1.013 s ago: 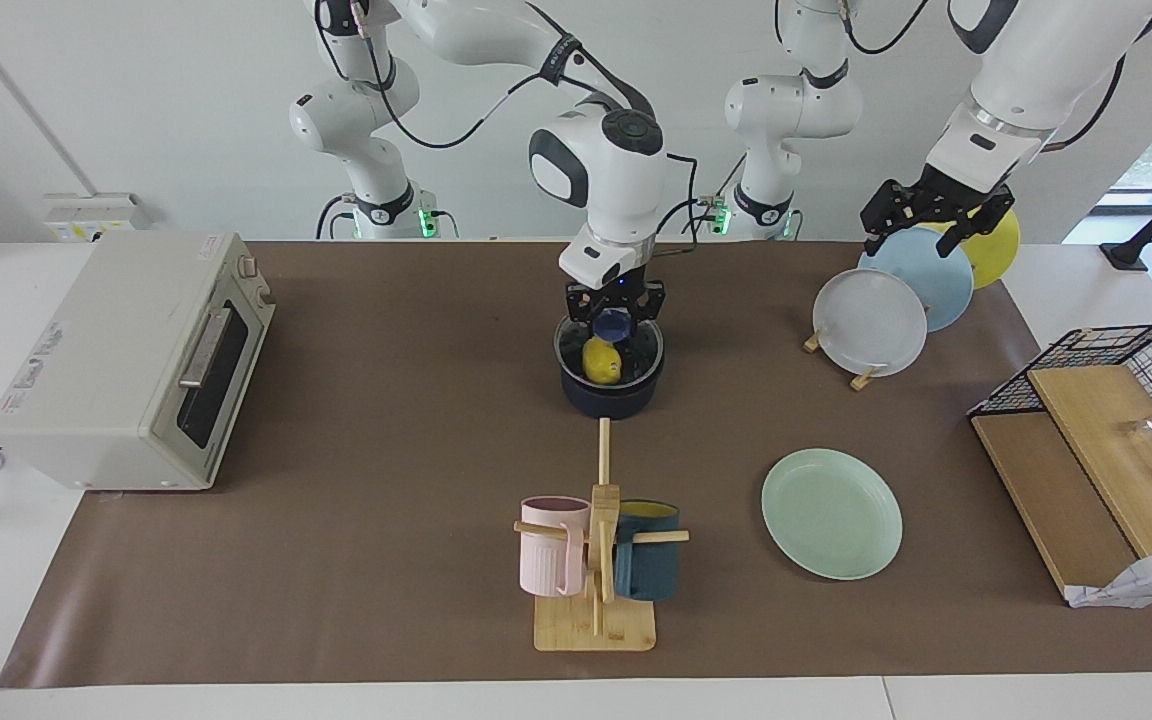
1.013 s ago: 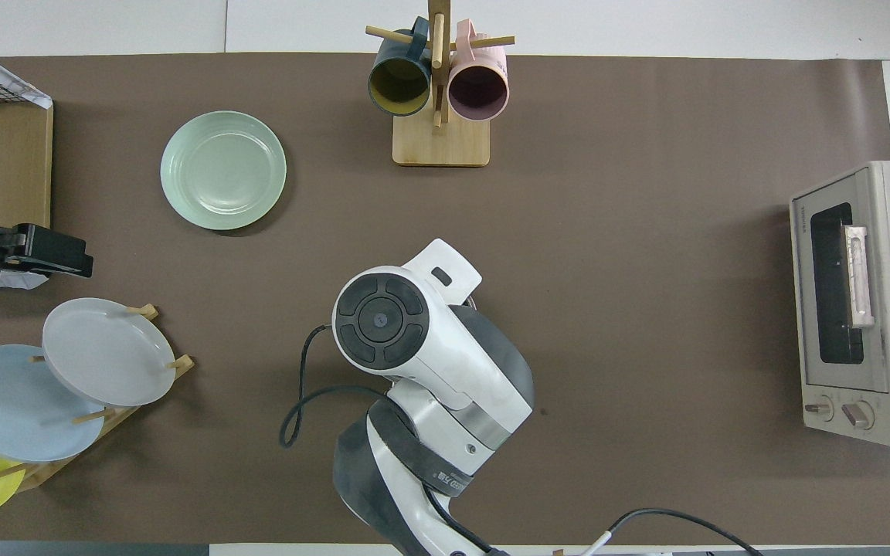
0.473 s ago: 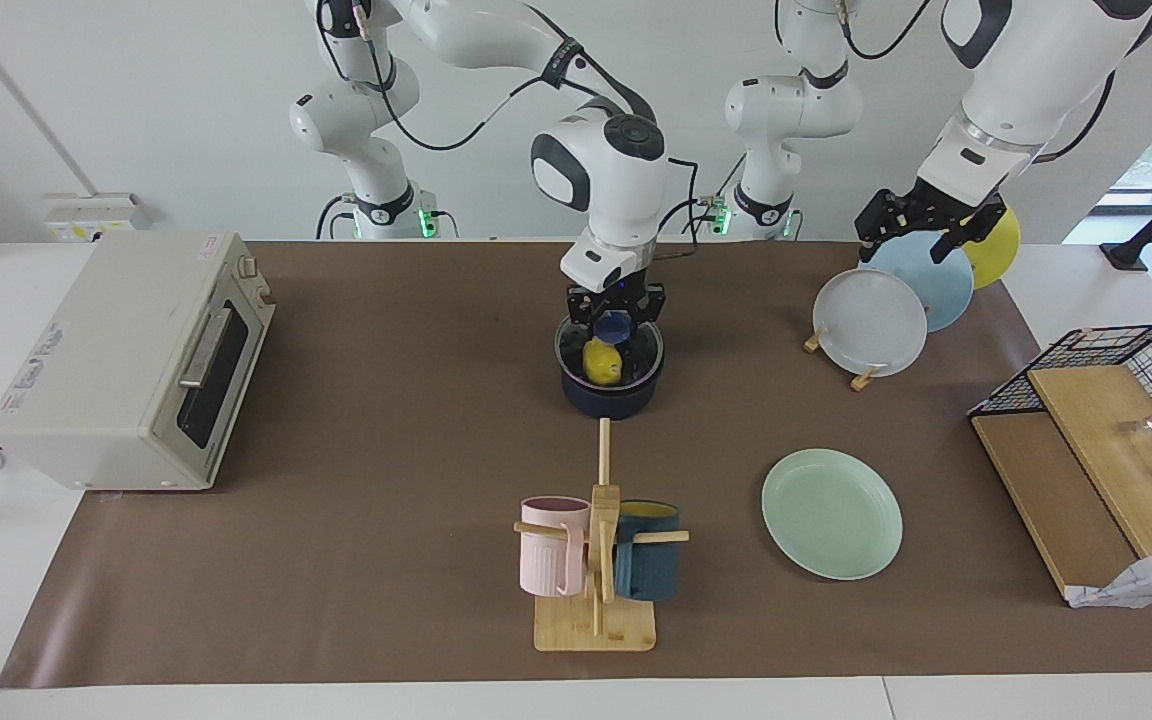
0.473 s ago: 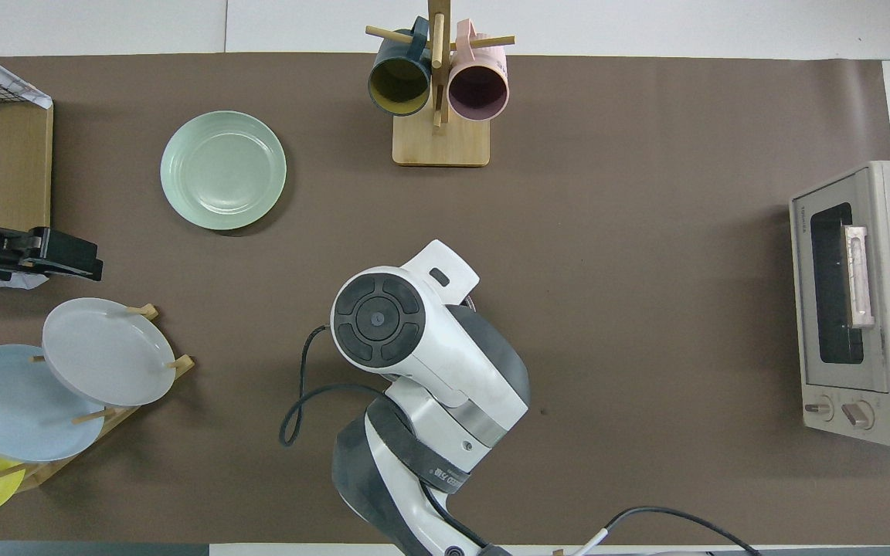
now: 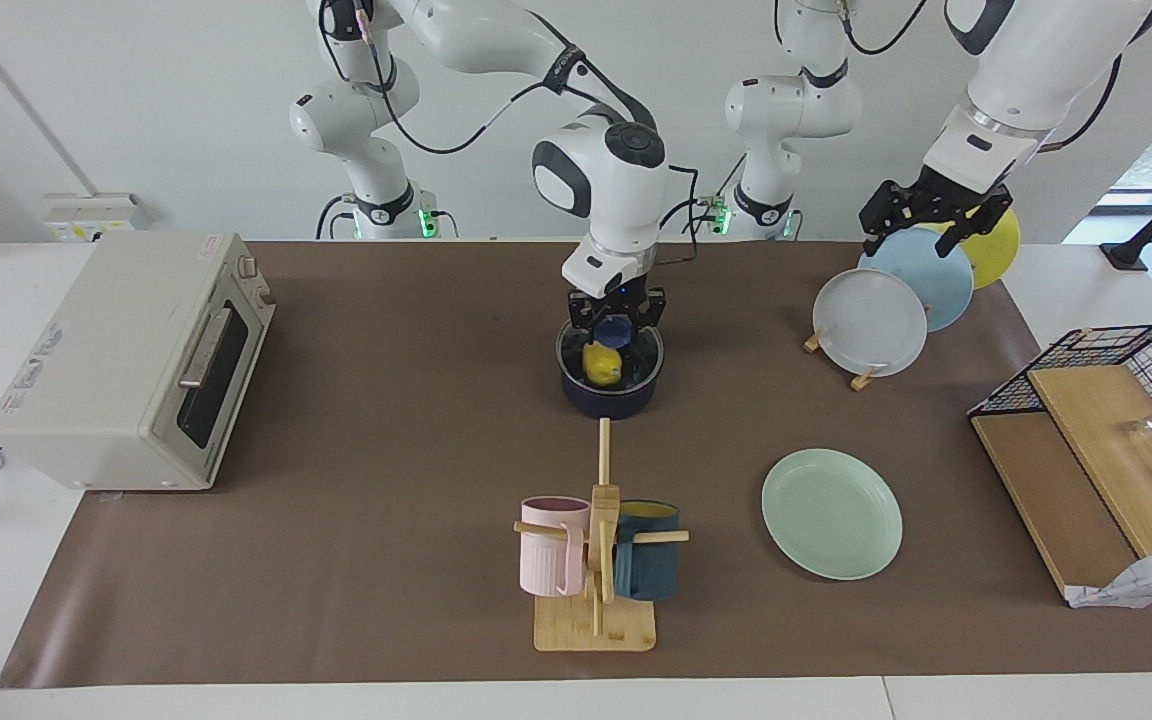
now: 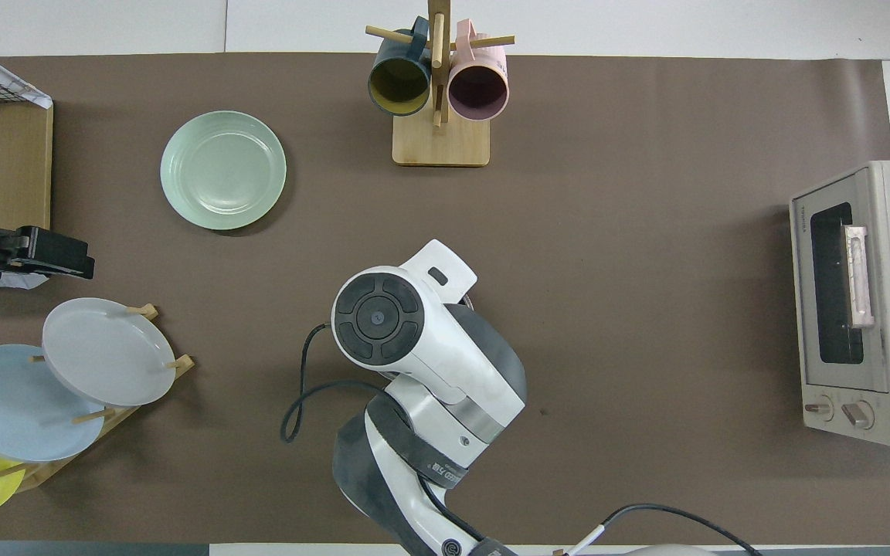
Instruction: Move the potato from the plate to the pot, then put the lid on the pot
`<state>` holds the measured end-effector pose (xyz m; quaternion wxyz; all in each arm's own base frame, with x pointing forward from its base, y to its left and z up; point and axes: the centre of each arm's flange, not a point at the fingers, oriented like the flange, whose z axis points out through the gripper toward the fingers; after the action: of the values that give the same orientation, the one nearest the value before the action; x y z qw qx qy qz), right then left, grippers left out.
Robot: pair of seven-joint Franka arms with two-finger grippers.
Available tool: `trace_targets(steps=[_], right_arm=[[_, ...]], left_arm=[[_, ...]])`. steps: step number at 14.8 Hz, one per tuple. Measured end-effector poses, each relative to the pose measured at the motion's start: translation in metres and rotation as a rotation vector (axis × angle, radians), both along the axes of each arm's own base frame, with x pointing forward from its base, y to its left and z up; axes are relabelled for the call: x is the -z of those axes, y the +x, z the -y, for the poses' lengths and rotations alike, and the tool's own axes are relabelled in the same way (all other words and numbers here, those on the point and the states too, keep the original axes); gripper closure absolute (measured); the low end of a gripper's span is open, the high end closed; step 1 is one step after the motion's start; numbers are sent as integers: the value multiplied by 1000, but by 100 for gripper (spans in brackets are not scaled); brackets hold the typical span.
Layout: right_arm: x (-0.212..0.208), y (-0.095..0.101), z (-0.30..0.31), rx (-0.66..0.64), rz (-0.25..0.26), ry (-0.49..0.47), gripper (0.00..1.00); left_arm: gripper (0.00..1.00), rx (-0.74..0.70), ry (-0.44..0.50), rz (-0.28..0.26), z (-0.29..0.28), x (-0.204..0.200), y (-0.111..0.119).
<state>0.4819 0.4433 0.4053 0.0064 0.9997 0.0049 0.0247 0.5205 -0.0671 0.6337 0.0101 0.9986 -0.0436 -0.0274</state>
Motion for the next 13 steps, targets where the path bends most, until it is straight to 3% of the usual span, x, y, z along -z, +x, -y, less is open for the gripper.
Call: trace_targets(steps=[11,13], right_arm=[[1,1,0,0,7,6,34],[-4,8,5,14,18,12,19]], left_arm=[[0,-6,0,0,-3,0,0],[0,-14,0,0,-7,0,1]])
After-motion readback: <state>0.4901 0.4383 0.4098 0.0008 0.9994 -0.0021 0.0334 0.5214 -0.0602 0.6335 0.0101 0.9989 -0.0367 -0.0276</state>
